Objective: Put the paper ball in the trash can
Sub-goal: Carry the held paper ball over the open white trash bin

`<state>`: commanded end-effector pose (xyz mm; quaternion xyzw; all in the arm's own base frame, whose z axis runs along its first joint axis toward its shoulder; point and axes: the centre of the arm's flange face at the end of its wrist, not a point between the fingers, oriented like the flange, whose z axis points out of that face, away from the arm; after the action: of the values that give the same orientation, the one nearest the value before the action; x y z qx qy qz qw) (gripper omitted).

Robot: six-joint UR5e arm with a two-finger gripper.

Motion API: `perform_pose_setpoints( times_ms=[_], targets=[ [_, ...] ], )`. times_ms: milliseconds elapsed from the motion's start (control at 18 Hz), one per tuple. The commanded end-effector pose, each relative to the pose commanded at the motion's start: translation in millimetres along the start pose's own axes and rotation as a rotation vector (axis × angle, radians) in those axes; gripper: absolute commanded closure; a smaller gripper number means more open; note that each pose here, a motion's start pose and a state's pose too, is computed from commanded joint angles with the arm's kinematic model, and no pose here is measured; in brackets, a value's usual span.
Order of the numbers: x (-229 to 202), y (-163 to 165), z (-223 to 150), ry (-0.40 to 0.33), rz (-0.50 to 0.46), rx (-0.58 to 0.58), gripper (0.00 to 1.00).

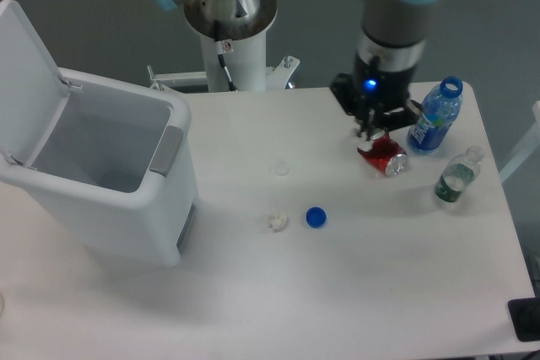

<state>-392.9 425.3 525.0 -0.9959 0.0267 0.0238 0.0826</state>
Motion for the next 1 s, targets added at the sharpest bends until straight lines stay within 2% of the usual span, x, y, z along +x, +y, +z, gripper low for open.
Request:
perform_pose_setpoints(
  times_ms=[278, 500, 611, 722, 833, 1000],
  targets=[
    [67.4, -33.1, -21.6, 0.026, 0.015, 0.088, 0.98],
    [95.5, -50.1, -27.1, 0.061, 0.014, 0.141, 0.97],
    [114.1, -63.7, -25.5, 0.098, 0.024, 0.17, 0.97],
    [130.6, -74.8, -26.2, 0.142, -0.018, 0.203, 0.97],
    [149.2, -89.5, -24.8, 0.175, 0.0, 0.252, 0.96],
    [171.1, -97.0, -7.8, 0.214, 0.035, 0.25, 0.95]
  ],
)
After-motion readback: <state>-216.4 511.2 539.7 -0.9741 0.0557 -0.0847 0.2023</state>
